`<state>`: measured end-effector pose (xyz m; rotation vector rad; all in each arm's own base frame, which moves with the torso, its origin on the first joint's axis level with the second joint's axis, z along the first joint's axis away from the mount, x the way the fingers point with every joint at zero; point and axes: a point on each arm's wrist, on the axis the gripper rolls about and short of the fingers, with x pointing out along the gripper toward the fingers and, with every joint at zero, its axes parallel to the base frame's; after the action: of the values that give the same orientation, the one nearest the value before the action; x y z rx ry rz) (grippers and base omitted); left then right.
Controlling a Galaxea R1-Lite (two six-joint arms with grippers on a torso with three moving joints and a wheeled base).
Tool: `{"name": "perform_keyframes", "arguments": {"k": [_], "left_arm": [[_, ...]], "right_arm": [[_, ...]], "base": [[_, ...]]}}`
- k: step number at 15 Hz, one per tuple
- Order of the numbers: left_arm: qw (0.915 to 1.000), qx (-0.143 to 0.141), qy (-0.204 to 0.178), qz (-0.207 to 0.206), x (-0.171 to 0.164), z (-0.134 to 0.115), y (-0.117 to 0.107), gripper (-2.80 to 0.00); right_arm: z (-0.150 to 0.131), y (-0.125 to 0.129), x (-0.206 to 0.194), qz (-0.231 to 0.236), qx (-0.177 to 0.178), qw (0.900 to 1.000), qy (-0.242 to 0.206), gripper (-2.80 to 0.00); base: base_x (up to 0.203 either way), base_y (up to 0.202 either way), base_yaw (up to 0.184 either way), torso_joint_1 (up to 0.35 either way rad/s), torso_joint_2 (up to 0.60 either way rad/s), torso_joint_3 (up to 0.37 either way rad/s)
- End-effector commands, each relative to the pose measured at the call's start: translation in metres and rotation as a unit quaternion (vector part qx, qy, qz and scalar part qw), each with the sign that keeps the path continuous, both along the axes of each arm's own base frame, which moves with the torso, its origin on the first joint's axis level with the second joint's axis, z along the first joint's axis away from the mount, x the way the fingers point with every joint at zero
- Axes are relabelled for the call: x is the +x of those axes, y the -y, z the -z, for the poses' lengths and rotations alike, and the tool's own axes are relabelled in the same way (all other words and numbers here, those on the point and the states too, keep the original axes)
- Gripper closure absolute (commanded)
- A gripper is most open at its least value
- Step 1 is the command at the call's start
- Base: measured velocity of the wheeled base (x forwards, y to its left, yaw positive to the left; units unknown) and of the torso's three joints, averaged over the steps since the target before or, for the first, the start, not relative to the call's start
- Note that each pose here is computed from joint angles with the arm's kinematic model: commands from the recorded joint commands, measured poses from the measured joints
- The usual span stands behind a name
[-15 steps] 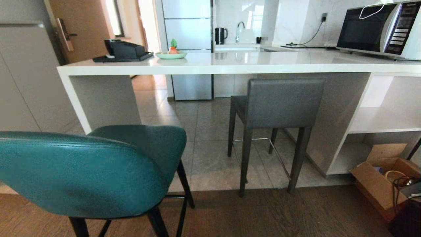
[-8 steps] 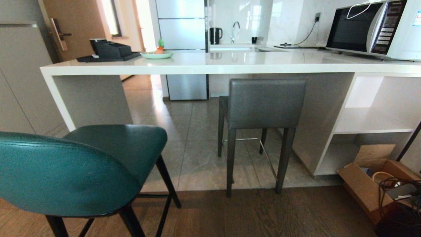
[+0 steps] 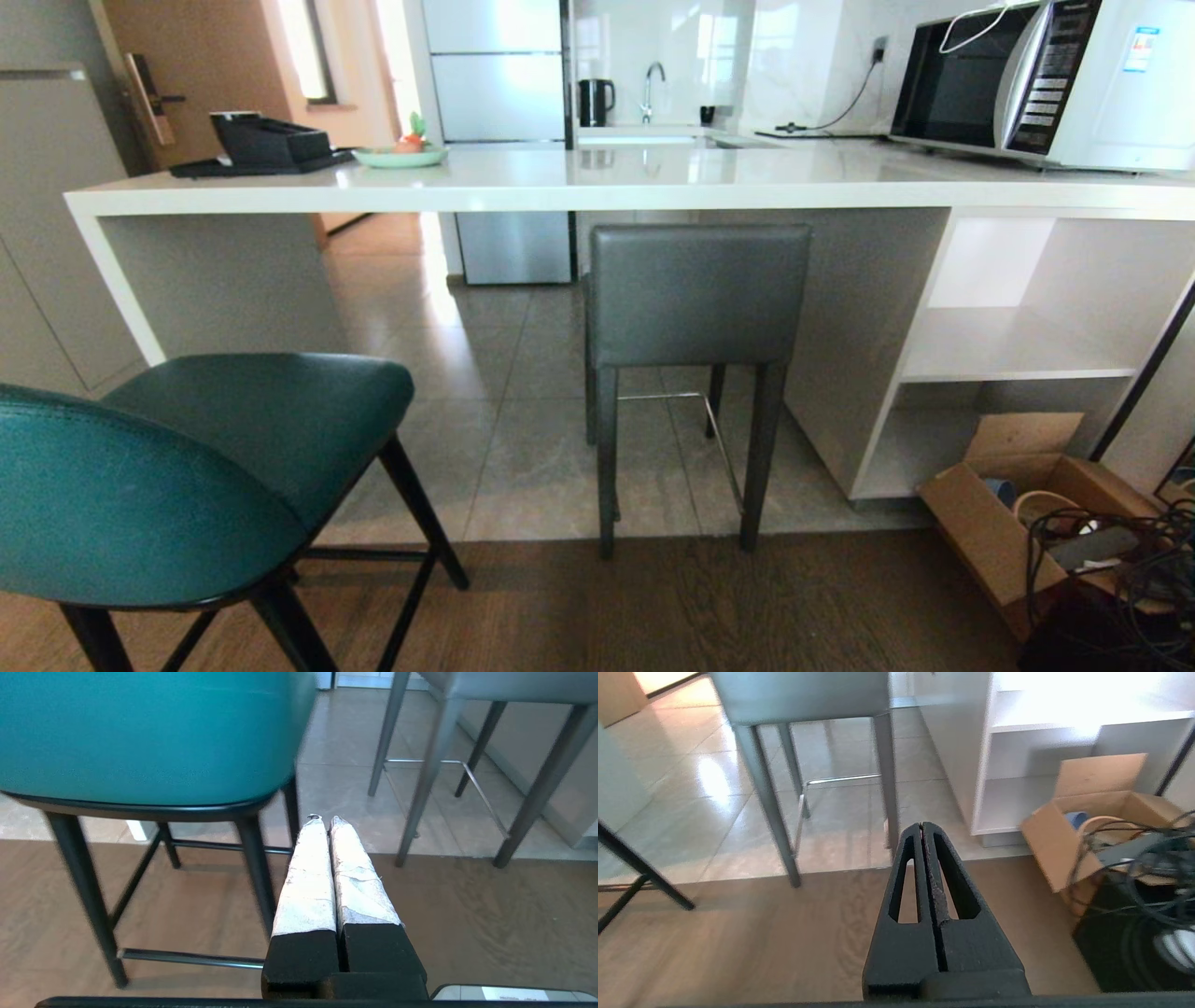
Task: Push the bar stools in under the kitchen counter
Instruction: Pull the gray chair out from under the dining table
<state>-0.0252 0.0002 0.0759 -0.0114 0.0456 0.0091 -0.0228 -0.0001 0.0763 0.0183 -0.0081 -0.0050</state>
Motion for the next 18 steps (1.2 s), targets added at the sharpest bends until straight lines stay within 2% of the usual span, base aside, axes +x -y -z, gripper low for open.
{"name": "perform_keyframes", "arguments": {"k": [1, 11, 18], "left_arm": [[1.0, 0.0, -0.001, 0.0, 0.0001, 0.0, 0.0, 0.0], [1.0, 0.0, -0.001, 0.0, 0.0001, 0.0, 0.0, 0.0], [1.0, 0.0, -0.001, 0.0, 0.0001, 0.0, 0.0, 0.0]], "right_arm": [[0.0013, 0.0, 0.0004, 0.0, 0.0, 1.0, -0.003, 0.0], [0.0013, 0.0, 0.0003, 0.001, 0.0, 1.0, -0.003, 0.0], [0.0013, 0.0, 0.0003, 0.001, 0.001, 1.0, -0.003, 0.0]], "base": [[0.0, -0.189, 0.0, 0.007, 0.0, -0.002], [0.0, -0.19, 0.001, 0.003, 0.0, 0.002], [0.019, -0.014, 0.001, 0.0, 0.0, 0.002]]}}
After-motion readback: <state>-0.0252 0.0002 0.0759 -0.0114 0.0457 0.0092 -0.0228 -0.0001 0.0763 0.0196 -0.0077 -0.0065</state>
